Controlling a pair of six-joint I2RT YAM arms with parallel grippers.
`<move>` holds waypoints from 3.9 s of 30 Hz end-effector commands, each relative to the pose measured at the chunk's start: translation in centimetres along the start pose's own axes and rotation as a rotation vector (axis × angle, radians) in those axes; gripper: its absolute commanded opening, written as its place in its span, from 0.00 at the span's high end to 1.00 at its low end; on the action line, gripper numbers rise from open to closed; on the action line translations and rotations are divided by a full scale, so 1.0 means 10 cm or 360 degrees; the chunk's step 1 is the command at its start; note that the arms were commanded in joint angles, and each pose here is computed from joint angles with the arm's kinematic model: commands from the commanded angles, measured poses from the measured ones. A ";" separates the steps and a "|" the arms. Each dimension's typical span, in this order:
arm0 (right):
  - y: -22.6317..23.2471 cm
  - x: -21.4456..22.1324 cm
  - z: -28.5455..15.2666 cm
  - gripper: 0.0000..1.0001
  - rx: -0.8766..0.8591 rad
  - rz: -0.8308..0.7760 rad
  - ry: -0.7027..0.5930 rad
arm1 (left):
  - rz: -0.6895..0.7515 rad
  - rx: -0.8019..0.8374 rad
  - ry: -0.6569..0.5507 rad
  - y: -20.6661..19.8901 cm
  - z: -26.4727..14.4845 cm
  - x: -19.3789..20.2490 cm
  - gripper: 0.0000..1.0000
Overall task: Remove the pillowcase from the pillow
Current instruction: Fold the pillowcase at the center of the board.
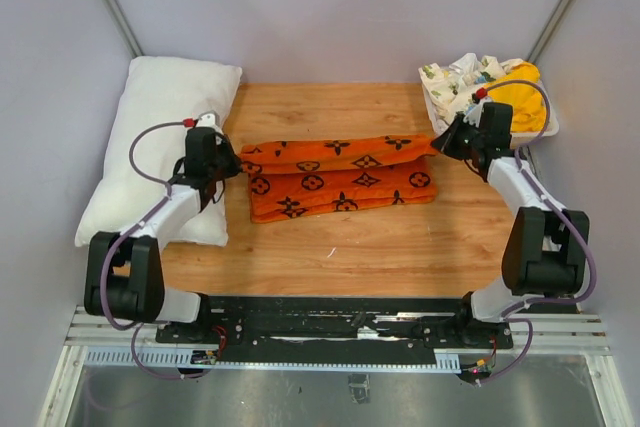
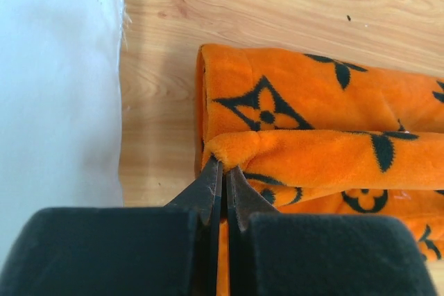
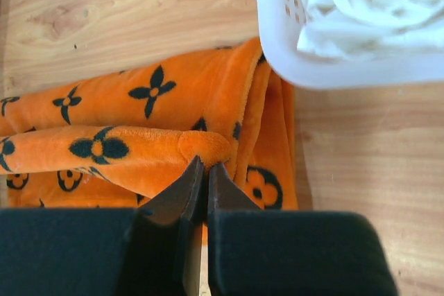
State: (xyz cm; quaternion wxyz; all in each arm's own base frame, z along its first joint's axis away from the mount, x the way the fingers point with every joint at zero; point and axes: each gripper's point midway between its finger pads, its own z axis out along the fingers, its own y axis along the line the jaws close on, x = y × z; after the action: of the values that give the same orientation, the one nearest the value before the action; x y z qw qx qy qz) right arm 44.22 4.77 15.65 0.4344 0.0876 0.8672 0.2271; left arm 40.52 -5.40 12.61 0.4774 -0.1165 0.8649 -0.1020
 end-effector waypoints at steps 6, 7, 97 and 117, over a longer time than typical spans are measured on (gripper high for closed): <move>-0.18 0.08 -0.23 0.99 0.0082 0.0097 -0.0119 | -0.0070 0.0138 -0.0111 -0.17 -0.21 0.06 1.00; -0.20 0.11 -0.23 0.99 0.0080 0.0114 -0.0107 | -0.0071 0.0142 -0.0093 -0.18 -0.20 0.11 1.00; 0.62 1.67 0.64 0.67 -0.0518 0.0318 0.0149 | -0.0010 0.0705 0.0278 -1.55 0.19 1.74 1.00; -0.81 1.24 0.13 0.44 0.0038 0.0826 -0.0291 | -0.0037 0.0276 0.0358 -0.68 0.16 1.79 1.00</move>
State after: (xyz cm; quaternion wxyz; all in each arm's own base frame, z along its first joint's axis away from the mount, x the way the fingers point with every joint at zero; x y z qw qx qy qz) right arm 39.53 6.31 4.71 0.4388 0.2714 0.7589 0.3974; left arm 34.67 -21.24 2.54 0.4140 -0.0578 0.8619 -0.2870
